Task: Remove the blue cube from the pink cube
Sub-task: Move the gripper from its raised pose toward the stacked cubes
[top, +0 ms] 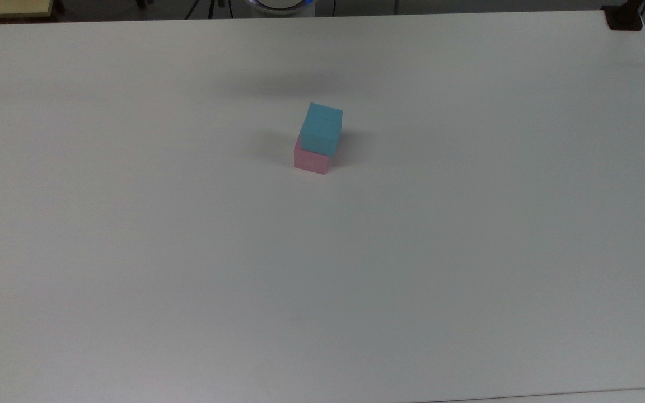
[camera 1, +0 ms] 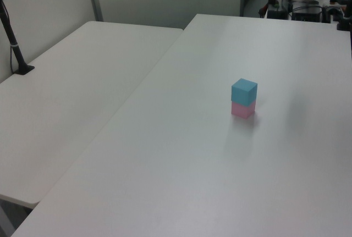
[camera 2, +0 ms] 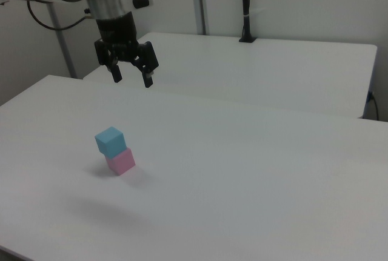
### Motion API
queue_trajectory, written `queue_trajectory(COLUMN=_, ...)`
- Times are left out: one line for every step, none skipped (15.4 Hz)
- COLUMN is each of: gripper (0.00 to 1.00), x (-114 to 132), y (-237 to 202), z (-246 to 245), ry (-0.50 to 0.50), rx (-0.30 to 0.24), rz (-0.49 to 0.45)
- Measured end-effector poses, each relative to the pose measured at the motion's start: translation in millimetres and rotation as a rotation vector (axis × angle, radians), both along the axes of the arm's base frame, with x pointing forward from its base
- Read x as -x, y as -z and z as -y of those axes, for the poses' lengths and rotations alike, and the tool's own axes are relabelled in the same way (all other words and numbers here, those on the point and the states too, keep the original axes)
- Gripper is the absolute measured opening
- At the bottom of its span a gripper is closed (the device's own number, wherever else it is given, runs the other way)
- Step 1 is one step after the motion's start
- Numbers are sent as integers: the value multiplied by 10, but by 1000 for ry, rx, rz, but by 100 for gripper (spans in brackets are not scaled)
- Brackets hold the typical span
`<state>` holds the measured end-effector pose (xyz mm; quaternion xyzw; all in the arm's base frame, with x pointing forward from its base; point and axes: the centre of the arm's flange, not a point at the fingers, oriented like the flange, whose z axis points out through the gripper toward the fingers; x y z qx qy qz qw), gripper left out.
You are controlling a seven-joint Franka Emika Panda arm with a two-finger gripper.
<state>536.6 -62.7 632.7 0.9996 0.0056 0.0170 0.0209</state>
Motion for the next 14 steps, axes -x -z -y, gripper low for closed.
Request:
queue_trajectory(gripper=100, x=-2, y=3, z=-3, ry=-1, rx=0, rz=-1)
queue_trajectory(gripper=100, x=-4, y=7, z=-5, ry=-1, rx=0, rz=-2)
queue_trajectory(gripper=100, x=-7, y=13, z=-7, ry=-1, rx=0, rz=-3)
queue_trajectory(gripper=100, x=-13, y=22, z=-11, ry=-2, rx=0, rz=-5)
queue_trajectory(gripper=100, x=-19, y=34, z=-13, ry=-3, rx=0, rz=-7)
queue_trajectory(gripper=100, x=-24, y=43, z=-14, ry=-4, rx=0, rz=-8)
queue_trajectory(gripper=100, x=-28, y=49, z=-14, ry=-4, rx=0, rz=-10)
queue_trajectory(gripper=100, x=-29, y=52, z=-14, ry=-4, rx=0, rz=-10)
queue_trajectory(gripper=100, x=-30, y=53, z=-14, ry=-5, rx=0, rz=-10)
queue_trajectory(gripper=100, x=-30, y=54, z=-14, ry=-5, rx=0, rz=-10)
queue_trajectory(gripper=100, x=-30, y=54, z=-14, ry=-6, rx=0, rz=-11)
queue_trajectory(gripper=100, x=-30, y=54, z=-14, ry=-6, rx=0, rz=-11)
queue_trajectory(gripper=100, x=-30, y=54, z=-13, ry=-6, rx=0, rz=-11)
queue_trajectory(gripper=100, x=-30, y=54, z=-8, ry=-5, rx=0, rz=-11)
